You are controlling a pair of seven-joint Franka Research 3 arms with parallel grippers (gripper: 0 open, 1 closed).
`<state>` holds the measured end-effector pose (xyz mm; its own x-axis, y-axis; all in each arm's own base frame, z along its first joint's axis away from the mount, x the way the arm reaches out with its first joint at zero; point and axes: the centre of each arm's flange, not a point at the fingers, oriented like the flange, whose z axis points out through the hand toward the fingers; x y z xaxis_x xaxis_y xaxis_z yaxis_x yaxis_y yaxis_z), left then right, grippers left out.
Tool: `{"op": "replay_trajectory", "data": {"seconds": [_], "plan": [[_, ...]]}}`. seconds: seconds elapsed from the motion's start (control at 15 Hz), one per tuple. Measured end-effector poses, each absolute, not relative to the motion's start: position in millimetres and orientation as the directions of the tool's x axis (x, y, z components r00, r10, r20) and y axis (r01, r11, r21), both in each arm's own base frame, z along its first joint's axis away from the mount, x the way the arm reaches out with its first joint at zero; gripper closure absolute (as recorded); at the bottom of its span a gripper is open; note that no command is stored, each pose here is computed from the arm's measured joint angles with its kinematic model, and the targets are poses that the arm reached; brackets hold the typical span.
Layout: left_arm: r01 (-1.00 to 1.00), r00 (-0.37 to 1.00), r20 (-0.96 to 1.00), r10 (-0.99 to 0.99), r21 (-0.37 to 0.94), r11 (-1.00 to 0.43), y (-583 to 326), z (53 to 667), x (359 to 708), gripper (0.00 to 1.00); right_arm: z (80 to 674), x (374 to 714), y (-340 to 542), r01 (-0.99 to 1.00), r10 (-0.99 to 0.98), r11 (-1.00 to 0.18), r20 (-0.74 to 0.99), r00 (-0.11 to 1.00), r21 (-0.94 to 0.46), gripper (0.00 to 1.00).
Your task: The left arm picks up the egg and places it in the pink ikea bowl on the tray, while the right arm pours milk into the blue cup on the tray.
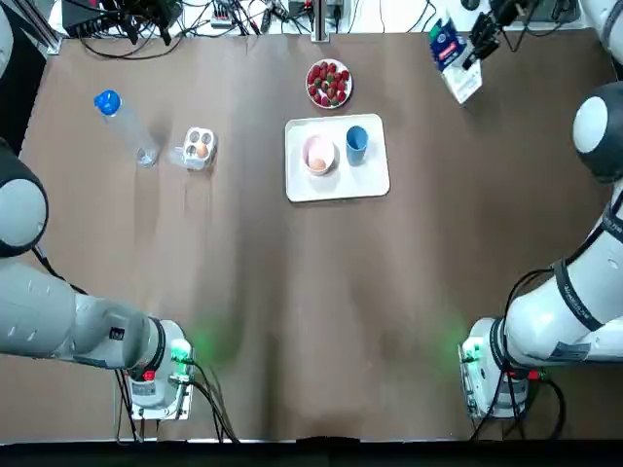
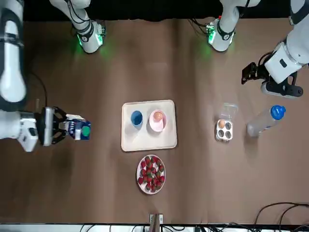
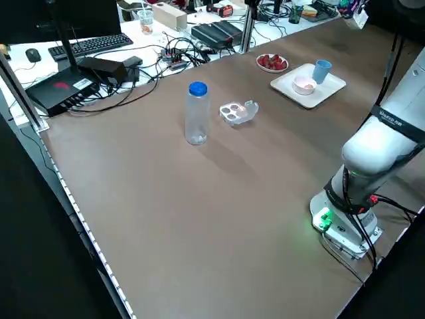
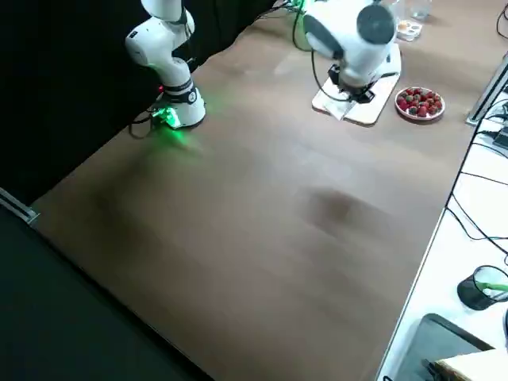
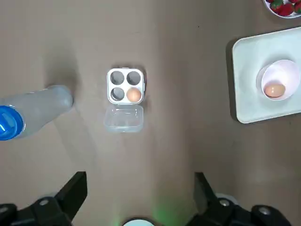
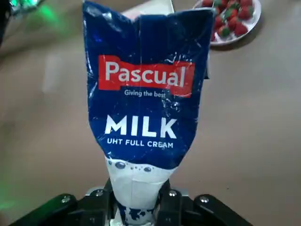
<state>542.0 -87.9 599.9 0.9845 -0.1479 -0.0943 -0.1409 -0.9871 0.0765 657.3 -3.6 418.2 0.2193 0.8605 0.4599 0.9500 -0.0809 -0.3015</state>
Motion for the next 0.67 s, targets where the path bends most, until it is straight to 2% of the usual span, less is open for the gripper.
{"op": "replay_trajectory", "data": {"seconds": [0.27,0.4,0.47,0.67], "plan": [[-0.142,0.984,-0.097,-0.149,0.076,-0.987,-88.5,598.9,541.8,0.00,390.8,649.8,-72.1,0.958,0.785,-0.054,0.581,0.216,-0.283,0.63],[-0.142,0.984,-0.099,-0.149,0.076,-0.987,-88.8,598.2,541.9,0.00,356.1,643.4,-105.1,0.956,0.718,-0.029,0.660,0.223,-0.292,0.63],[-0.143,0.984,-0.100,-0.150,0.076,-0.987,-89.0,597.8,541.9,0.00,312.9,636.1,-139.8,0.959,0.656,-0.010,0.722,0.221,-0.284,0.63],[-0.143,0.984,-0.100,-0.150,0.076,-0.987,-89.0,597.8,541.9,0.00,269.2,627.4,-168.5,0.965,0.606,0.005,0.768,0.207,-0.264,0.63]]}}
